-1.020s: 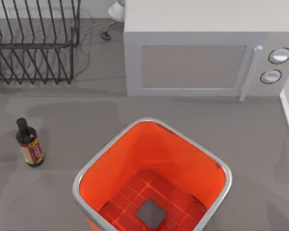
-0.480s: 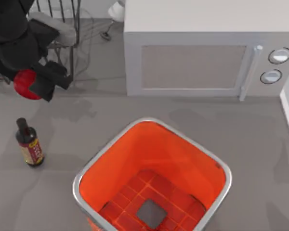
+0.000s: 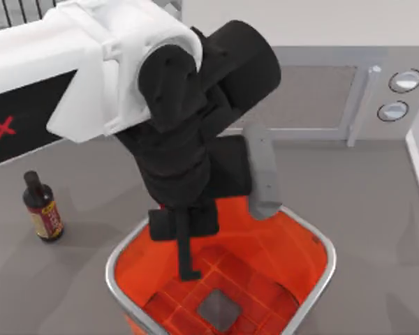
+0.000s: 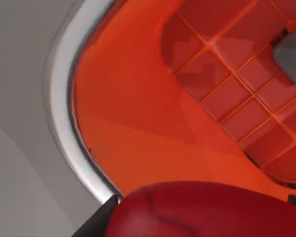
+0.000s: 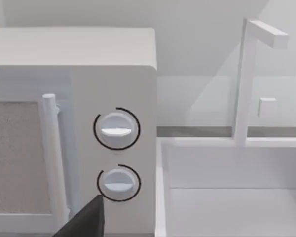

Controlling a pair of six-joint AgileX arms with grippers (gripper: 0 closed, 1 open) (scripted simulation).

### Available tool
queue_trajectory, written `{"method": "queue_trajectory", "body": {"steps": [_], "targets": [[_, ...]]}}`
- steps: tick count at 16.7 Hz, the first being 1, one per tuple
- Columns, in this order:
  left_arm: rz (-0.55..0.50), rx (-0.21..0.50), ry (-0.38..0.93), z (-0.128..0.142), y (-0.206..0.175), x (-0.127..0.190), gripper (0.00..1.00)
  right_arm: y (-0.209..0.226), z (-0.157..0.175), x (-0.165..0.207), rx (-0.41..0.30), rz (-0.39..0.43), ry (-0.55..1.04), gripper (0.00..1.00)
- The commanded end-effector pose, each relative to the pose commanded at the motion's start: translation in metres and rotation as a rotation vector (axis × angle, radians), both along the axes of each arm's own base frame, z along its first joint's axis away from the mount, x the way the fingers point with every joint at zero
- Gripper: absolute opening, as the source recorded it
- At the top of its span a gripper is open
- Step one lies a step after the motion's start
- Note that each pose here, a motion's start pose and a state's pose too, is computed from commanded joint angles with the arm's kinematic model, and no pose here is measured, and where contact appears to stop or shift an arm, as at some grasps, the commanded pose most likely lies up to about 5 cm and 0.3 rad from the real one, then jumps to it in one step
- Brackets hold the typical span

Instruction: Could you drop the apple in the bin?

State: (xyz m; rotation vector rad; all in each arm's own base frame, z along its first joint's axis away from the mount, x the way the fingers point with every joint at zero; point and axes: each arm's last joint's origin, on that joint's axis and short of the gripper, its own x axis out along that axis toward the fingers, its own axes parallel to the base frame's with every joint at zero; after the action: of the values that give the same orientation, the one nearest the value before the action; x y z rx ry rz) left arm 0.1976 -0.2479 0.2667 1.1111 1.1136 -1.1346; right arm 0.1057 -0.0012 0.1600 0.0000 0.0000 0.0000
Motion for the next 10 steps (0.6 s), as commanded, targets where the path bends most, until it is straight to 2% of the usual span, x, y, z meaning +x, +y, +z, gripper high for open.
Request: {"method": "queue_trajectory", "body": {"steps": [2, 4, 10], "targets": [[-0.114, -0.005, -0.017, 0.001, -0.010, -0.024, 0.00, 0.000, 0.000, 0.000, 0.000, 0.000, 0.000, 1.00], [-0.165, -0.008, -0.025, 0.002, -0.013, -0.034, 0.00, 0.000, 0.000, 0.000, 0.000, 0.000, 0.000, 1.00], [-0.166, 0.003, -0.038, -0.003, -0.012, -0.031, 0.00, 0.000, 0.000, 0.000, 0.000, 0.000, 0.000, 1.00]]}}
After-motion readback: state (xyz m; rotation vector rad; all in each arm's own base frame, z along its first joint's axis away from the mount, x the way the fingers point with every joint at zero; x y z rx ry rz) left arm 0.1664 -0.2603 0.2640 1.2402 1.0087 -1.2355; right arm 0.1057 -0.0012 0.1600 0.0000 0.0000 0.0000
